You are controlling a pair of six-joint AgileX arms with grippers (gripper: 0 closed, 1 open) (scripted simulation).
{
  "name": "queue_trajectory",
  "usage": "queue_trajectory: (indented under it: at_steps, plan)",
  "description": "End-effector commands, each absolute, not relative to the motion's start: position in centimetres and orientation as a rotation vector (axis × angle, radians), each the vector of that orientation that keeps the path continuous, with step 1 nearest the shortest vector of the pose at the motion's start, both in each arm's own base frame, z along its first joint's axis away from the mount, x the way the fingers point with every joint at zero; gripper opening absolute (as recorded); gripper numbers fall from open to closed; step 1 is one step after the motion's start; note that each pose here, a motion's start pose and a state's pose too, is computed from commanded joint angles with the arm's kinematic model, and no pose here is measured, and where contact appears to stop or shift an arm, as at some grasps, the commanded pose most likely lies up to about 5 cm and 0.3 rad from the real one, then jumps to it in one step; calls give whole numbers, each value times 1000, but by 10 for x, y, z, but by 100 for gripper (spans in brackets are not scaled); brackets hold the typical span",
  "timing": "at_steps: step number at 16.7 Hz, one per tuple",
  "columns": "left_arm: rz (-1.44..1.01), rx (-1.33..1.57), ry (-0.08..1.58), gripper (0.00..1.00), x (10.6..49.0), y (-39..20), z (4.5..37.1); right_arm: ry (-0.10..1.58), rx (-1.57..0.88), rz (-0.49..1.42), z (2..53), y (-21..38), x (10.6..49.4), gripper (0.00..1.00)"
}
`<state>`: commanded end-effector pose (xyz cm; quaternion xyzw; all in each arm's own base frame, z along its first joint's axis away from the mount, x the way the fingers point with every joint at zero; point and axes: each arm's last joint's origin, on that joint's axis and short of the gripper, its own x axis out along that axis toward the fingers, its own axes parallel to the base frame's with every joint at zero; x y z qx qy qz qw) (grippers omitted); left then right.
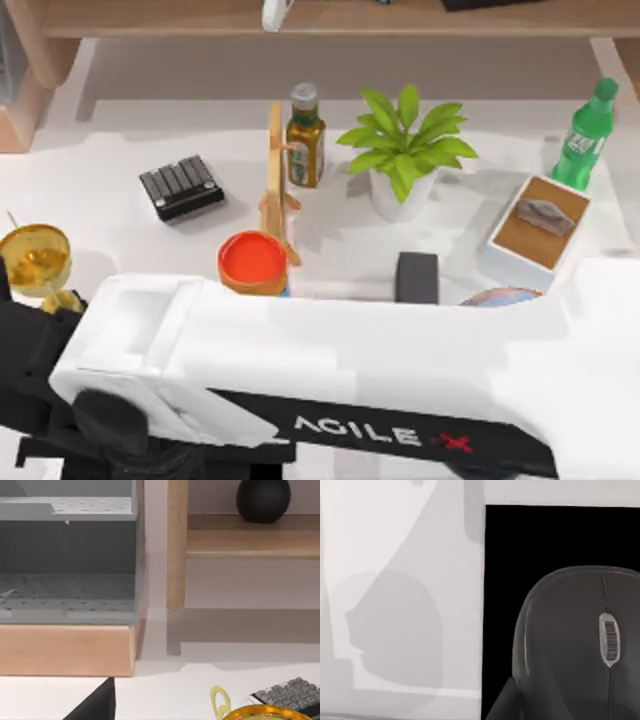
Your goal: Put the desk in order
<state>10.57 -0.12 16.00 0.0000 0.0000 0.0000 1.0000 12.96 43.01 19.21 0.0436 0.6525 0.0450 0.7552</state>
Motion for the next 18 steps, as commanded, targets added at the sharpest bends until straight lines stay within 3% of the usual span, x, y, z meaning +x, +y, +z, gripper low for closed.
queue_trajectory:
  at_steps: [11, 16, 18]
  plan:
    - [0, 0, 0, 100, 106, -1, 160, 1470, -13, 13, 142, 427, 128, 0]
    - [0, 0, 0, 100, 106, -1, 160, 1470, -13, 13, 142, 427, 128, 0]
    - [0, 0, 0, 100, 106, -1, 160, 1470, -13, 13, 142, 427, 128, 15]
